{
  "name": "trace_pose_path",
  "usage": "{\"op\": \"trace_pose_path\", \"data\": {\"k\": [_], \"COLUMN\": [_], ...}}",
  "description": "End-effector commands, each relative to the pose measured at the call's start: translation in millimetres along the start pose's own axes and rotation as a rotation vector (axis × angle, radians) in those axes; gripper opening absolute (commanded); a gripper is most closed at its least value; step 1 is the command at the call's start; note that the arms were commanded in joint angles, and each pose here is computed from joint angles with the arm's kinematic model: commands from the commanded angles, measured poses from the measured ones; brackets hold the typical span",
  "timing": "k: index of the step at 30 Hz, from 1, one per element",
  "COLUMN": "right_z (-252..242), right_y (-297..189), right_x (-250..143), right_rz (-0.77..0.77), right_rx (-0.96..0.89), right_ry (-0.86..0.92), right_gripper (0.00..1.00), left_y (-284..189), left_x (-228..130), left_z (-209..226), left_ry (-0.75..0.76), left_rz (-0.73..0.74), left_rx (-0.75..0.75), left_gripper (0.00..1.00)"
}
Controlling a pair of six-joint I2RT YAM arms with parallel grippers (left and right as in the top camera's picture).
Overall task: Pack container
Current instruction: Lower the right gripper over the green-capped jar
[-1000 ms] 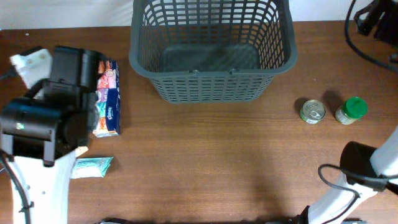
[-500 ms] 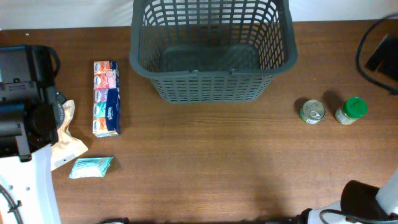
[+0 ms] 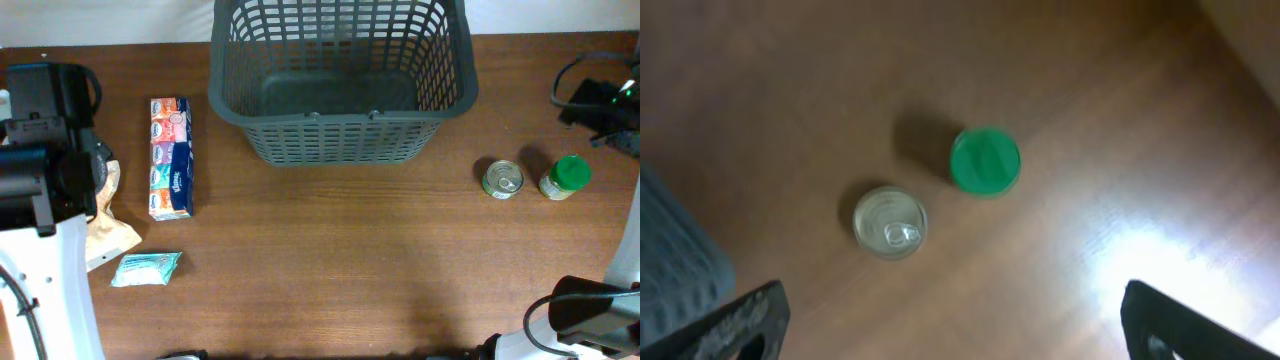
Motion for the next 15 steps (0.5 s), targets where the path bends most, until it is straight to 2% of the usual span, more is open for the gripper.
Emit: {"op": "trace_pose_path", "data": {"k": [1,4,10,15], "right_z": [-6,-12,-13,-10], "right_y": [12,25,50,64], "right_x": [17,25,25,30], "right_rz": [-0.049,-0.038,0.090,0.094], "right_rx": [-0.012,-0.024,0.037,0.027], "right_ry": [0.083,0.138,0.165,0.166], "right_gripper": [0.99,0.99,0.99,0.99], "left_y": [5,5,5,5], "left_x": [-2,-6,-10,-9], "left_z": [-6,-6,-4,-4], "left_ry": [0.004,0.019,0.039,0.036], "left_rz": [0.043,0.066,0.091,0.087], "left_rx": [-0.026,-0.031,-0.020,-0.022], "left_gripper": [1.00,1.00,1.00,1.00]}}
Point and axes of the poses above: each gripper's point midway between its finger pads, its own y axis out along the fingers, its own z axis along the line the jaws close on, x = y × z, the point moved 9 cm from there along -y, back along the fingers, and after that the axes turned 12 degrees about y, right-handed, at the moved point
